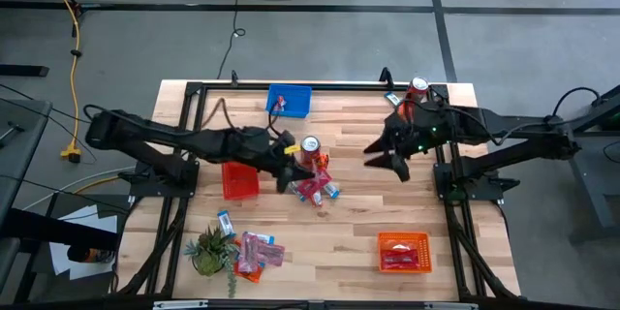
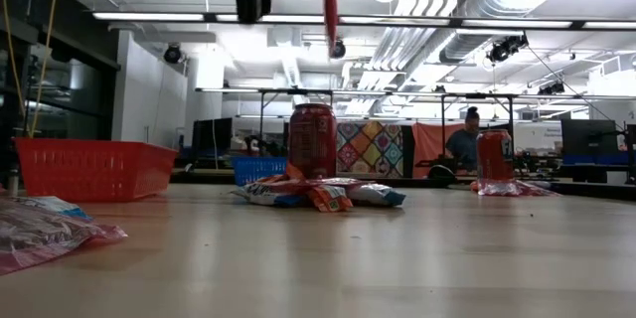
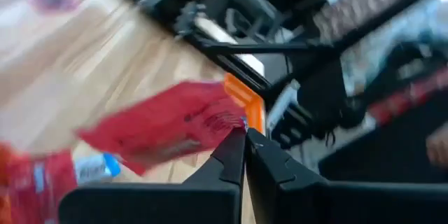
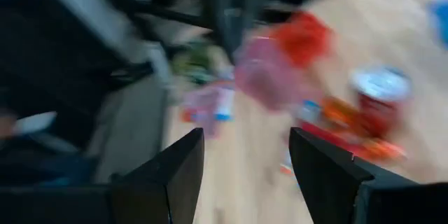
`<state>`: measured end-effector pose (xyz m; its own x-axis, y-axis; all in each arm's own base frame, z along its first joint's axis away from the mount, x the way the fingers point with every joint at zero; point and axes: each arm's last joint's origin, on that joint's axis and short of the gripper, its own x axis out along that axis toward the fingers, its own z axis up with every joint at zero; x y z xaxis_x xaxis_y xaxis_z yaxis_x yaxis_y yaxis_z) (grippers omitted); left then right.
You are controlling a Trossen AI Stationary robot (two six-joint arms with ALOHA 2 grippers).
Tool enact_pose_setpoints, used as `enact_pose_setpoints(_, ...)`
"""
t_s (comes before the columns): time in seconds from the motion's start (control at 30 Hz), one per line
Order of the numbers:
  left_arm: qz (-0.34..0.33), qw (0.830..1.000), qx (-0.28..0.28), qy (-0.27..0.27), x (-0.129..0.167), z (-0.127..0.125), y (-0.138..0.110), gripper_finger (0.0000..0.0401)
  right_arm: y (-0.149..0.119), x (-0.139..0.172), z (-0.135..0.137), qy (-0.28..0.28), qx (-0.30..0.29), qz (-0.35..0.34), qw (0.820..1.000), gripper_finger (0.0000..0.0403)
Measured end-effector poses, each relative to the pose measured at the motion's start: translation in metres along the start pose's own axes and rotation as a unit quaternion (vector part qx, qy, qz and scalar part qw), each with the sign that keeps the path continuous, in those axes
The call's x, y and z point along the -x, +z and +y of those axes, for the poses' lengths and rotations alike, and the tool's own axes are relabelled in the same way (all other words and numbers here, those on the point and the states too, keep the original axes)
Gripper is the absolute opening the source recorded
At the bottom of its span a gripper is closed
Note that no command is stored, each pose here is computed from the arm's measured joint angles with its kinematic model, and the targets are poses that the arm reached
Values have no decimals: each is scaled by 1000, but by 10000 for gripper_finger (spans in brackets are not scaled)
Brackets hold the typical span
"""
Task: Sort candy
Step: Put the red candy into the orange bin
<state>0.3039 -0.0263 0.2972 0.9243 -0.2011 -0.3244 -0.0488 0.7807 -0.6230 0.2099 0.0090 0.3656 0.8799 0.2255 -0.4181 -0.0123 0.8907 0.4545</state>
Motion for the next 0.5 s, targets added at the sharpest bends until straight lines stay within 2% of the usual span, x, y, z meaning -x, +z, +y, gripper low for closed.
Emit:
enact_pose_setpoints(0.1, 29, 997, -72, -17, 6, -14, 13, 0, 5, -15, 6, 31, 38, -15, 999, 204)
enact_pose_setpoints(0.2, 43, 986, -146, -60, 7, -26, 24, 0, 6, -35, 9, 40, 101, -24, 994, 204)
enact_pose_setpoints(0.3, 42, 980, -178, -83, 9, -34, 32, 0, 5, -55, 10, 46, 160, -22, 986, 204)
enact_pose_setpoints(0.5, 36, 972, -211, -91, 14, -43, 41, 0, 0, -89, 3, 40, 199, -4, 979, 204)
